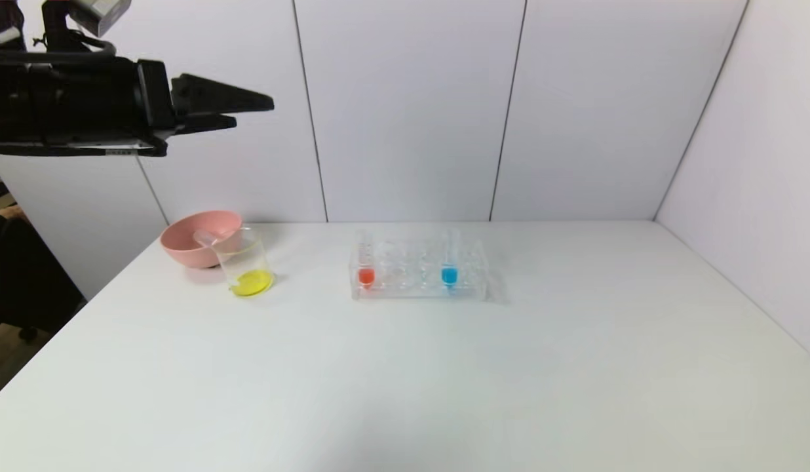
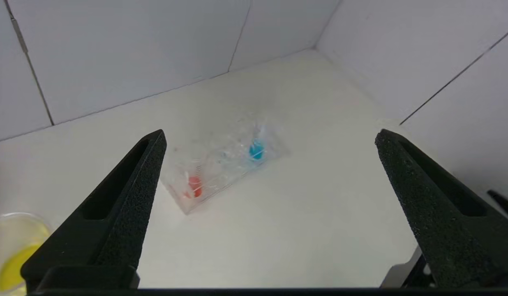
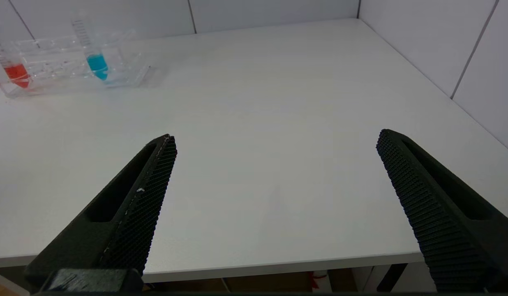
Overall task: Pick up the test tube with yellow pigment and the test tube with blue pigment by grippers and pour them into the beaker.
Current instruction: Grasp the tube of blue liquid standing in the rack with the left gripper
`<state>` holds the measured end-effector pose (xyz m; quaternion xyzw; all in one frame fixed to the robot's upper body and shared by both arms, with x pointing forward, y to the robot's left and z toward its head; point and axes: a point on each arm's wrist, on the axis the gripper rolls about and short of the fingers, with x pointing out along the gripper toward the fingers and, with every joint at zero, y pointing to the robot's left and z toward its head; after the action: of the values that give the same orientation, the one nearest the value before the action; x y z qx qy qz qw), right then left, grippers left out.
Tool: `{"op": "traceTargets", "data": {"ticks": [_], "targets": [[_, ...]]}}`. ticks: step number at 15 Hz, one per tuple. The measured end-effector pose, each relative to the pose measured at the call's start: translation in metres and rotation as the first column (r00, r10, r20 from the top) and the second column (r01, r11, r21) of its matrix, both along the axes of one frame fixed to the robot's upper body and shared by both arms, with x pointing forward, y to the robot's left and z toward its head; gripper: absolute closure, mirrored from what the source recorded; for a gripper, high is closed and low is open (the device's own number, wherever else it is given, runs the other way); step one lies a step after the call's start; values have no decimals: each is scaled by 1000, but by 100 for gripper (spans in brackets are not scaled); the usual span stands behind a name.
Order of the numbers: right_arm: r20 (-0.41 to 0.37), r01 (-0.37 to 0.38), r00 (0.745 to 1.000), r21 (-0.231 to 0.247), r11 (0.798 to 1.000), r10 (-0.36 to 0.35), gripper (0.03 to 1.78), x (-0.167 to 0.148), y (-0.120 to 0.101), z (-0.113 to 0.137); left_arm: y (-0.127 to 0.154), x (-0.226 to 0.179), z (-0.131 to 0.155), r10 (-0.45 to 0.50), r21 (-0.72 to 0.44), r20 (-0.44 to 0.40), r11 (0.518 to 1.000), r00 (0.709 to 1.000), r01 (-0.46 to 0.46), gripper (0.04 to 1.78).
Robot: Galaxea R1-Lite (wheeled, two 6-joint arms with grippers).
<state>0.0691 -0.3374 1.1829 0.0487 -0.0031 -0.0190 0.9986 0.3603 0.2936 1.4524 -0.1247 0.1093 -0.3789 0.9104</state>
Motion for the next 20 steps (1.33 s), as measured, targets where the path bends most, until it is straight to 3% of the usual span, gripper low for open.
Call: {"op": "traceTargets", "data": {"ticks": [3, 8, 13, 20], "targets": [[0, 0, 1000, 0, 1000, 0, 4, 0, 0, 0, -35, -21, 14, 44, -113, -23, 992, 999, -46, 4], [0, 0, 1000, 0, 1000, 0, 4, 0, 0, 0, -103, -51, 5, 102, -68, -5, 992, 995, -102, 4], [0, 0, 1000, 0, 1000, 0, 4, 0, 0, 0, -160, -42, -48, 282, 143, 33, 948, 959, -283, 4], [0, 0, 1000, 0, 1000, 0, 4, 0, 0, 0, -230, 10, -127, 363, 243, 50, 899, 930, -364, 4]]}}
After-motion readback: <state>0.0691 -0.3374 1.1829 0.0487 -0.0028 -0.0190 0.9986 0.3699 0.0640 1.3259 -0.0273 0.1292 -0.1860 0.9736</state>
